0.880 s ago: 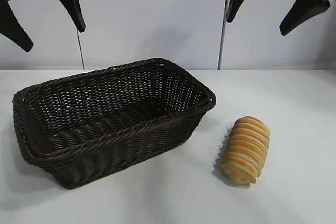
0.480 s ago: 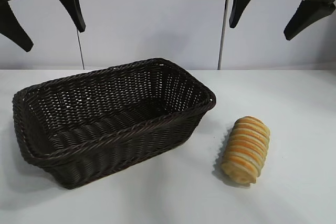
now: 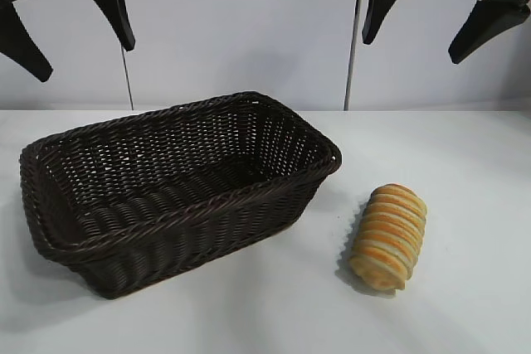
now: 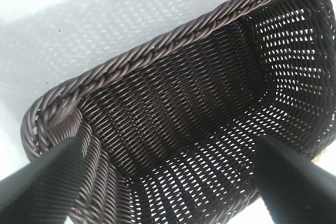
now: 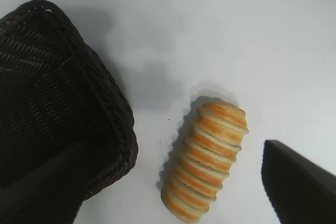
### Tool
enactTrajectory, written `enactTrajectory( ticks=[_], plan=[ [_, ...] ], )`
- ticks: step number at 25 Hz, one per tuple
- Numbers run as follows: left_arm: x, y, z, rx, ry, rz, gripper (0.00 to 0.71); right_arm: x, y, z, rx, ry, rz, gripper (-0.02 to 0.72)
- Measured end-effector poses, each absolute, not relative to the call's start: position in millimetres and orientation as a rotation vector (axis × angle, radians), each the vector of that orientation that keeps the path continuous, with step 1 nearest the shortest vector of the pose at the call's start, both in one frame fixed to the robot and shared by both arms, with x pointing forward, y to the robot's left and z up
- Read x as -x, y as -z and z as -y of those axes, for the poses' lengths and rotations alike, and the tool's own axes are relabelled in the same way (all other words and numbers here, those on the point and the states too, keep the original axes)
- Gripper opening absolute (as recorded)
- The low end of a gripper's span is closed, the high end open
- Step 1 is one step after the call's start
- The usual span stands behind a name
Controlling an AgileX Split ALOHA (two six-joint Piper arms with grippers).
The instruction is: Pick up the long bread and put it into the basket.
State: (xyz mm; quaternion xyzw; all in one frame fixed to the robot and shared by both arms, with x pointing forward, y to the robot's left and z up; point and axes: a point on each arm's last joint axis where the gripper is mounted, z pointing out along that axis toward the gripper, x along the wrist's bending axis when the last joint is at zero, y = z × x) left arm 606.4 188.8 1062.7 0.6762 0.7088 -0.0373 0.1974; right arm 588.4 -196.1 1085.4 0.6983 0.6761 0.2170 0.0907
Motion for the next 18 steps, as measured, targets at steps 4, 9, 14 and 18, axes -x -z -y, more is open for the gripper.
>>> enactTrajectory(
  ticks=[4, 9, 14, 18],
  plan=[
    [-607.4, -1063.0, -188.7, -1.885, 0.095, -1.979, 0.634, -588.4, -1085.4, 196.1, -2.075, -0.645, -2.009, 0.644],
    [-610.5, -1064.0, -188.2, -1.859, 0.068, -1.963, 0.634, -588.4, -1085.4, 196.1, -2.075, -0.645, -2.009, 0.644],
    [-607.0, -1061.7, -194.8, -1.886, 0.019, -2.023, 0.634, -586.3, -1084.3, 196.6, -2.089, -0.614, -2.024, 0.644],
    [-585.5, -1047.3, -204.3, -1.886, 0.009, -2.122, 0.634, -584.6, -1083.5, 197.1, -2.093, -0.587, -2.041, 0.644]
  ],
)
